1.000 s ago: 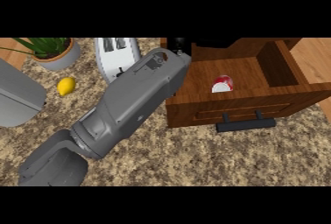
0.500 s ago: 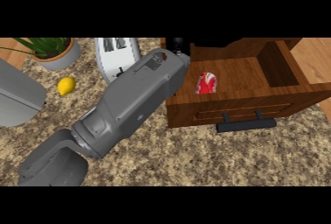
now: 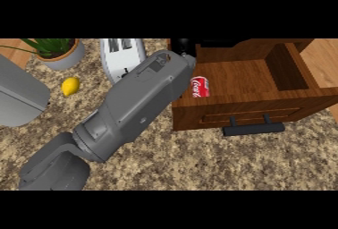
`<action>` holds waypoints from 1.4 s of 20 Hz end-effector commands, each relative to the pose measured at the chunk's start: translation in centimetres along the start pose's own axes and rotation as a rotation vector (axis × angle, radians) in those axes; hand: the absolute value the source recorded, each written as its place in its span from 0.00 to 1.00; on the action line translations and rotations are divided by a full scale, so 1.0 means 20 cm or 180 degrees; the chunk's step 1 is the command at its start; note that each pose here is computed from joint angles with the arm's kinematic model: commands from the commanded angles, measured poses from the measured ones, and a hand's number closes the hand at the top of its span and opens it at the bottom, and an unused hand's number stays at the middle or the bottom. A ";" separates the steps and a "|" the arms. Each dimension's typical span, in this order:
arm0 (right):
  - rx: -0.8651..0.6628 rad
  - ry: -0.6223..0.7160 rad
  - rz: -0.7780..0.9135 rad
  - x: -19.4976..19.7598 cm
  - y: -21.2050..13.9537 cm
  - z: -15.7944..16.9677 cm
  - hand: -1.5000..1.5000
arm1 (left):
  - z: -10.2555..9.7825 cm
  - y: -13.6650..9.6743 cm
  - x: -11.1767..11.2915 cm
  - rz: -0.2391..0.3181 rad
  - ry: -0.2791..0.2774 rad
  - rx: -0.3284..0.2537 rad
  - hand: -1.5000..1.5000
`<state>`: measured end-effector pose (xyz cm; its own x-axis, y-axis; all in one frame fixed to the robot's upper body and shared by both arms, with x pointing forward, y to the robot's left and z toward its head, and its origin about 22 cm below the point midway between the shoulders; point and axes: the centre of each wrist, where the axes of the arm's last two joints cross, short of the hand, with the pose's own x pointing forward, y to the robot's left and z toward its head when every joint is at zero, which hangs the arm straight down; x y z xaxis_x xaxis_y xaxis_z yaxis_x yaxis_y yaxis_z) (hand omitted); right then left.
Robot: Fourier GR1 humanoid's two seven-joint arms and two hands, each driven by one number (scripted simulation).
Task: Pick up the can, place it into the drawer and close the drawer
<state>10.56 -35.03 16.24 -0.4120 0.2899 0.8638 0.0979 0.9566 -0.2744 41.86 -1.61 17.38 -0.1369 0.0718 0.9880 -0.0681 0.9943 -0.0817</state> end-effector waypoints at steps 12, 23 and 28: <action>0.0425 -0.0286 0.1254 0.02 0.34 -0.30 0.00 | 0.02 -0.06 0.09 0.0131 -0.0087 -0.0034 0.00; 0.0629 -0.0406 0.2019 -0.21 0.73 -0.66 0.00 | -0.05 0.06 0.14 0.0088 -0.0024 0.0051 0.00; 0.0877 -0.0382 0.2418 -0.27 0.78 -0.88 0.00 | -0.02 0.04 0.14 0.0064 -0.0023 0.0079 0.00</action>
<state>27.35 -22.46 14.61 -0.4244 0.7915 0.4398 0.1783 0.5493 -0.8164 41.97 -0.61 19.47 -0.1398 0.0973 0.9854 -0.0728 0.9915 -0.1082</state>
